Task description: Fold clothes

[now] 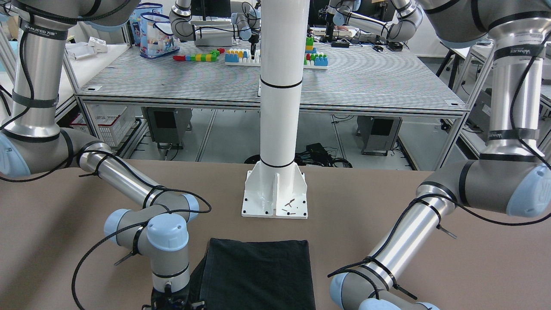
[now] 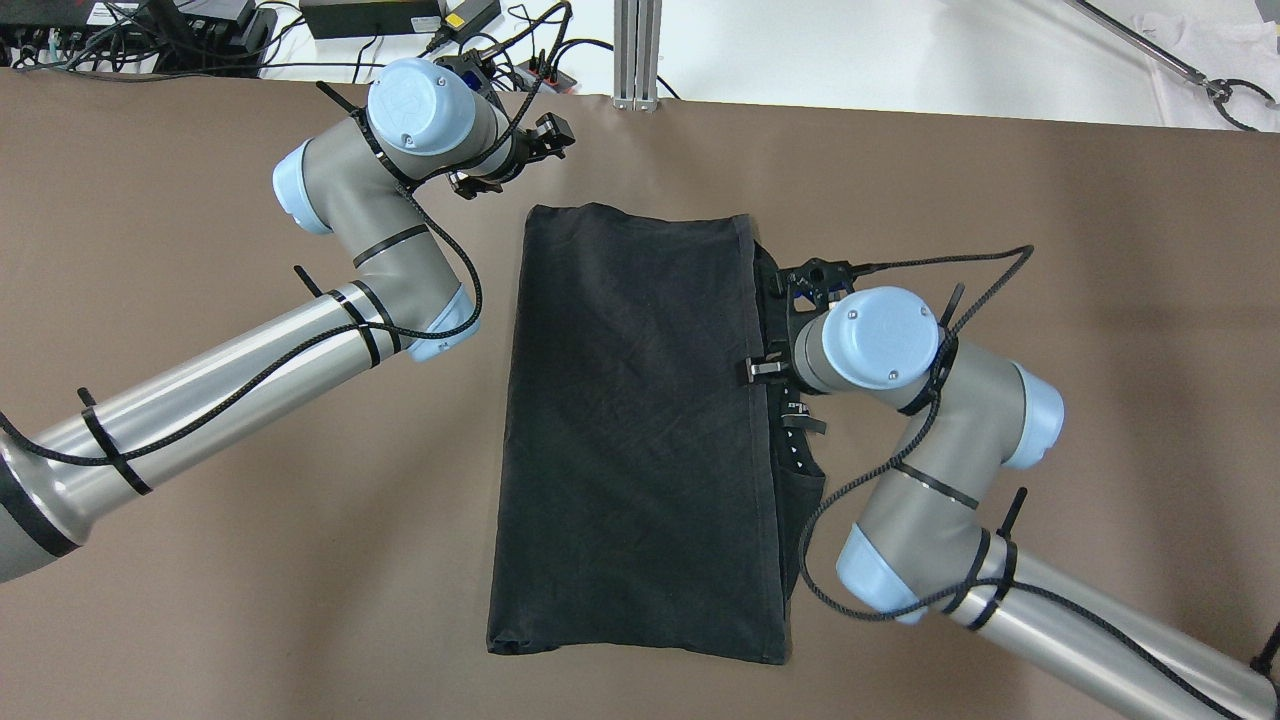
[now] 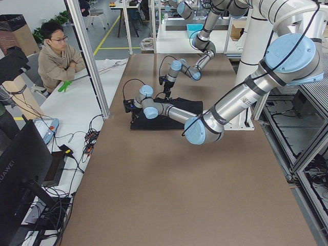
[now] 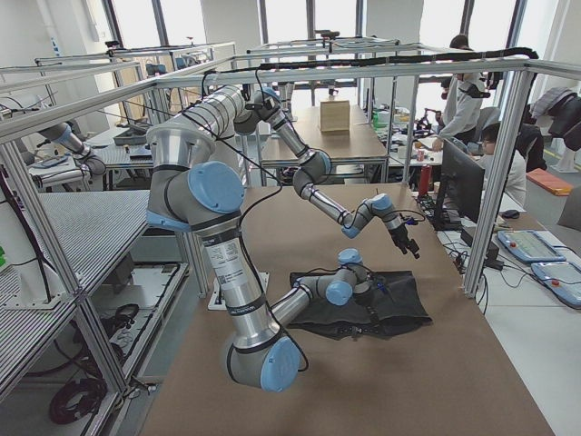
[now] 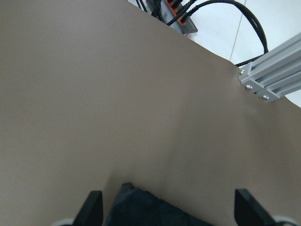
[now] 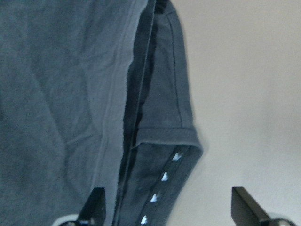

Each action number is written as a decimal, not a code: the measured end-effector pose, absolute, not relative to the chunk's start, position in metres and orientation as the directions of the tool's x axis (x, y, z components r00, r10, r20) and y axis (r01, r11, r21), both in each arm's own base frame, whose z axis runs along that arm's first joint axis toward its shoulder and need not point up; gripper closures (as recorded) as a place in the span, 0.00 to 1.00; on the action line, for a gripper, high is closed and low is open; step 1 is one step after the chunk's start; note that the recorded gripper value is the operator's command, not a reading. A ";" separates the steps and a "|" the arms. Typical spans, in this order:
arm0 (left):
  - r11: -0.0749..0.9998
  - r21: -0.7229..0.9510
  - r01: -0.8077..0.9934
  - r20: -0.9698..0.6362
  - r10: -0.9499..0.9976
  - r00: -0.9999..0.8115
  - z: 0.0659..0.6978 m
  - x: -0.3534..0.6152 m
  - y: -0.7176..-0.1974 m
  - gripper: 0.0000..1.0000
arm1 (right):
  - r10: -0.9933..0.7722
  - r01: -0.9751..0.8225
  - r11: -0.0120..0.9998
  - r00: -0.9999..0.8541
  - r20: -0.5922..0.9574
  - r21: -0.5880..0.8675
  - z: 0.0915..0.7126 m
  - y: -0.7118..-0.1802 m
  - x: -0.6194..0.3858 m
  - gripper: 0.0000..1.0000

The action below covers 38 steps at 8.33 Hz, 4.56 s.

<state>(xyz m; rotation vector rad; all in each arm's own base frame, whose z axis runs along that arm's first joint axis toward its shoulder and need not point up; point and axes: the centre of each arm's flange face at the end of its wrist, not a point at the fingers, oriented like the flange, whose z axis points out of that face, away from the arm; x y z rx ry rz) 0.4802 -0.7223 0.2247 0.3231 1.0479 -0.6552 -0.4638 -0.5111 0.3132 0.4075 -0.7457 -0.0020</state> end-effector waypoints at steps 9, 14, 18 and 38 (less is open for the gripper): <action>0.767 -0.061 0.638 -0.888 -0.334 0.317 0.220 0.474 -0.713 0.00 | 0.539 -0.588 0.773 0.406 0.738 -0.240 0.307 -0.230 -0.522 0.24; 0.766 -0.067 0.639 -0.889 -0.336 0.310 0.220 0.476 -0.709 0.00 | 0.546 -0.589 0.772 0.425 0.722 -0.238 0.323 -0.216 -0.530 0.37; 0.764 -0.064 0.642 -0.889 -0.337 0.311 0.221 0.477 -0.708 0.00 | 0.550 -0.597 0.767 0.424 0.719 -0.235 0.329 -0.222 -0.533 0.57; 0.748 -0.283 0.601 -0.890 -0.438 0.126 0.285 0.449 -0.423 0.08 | 0.628 -0.609 0.717 0.355 0.692 -0.339 0.273 -0.212 -0.507 1.00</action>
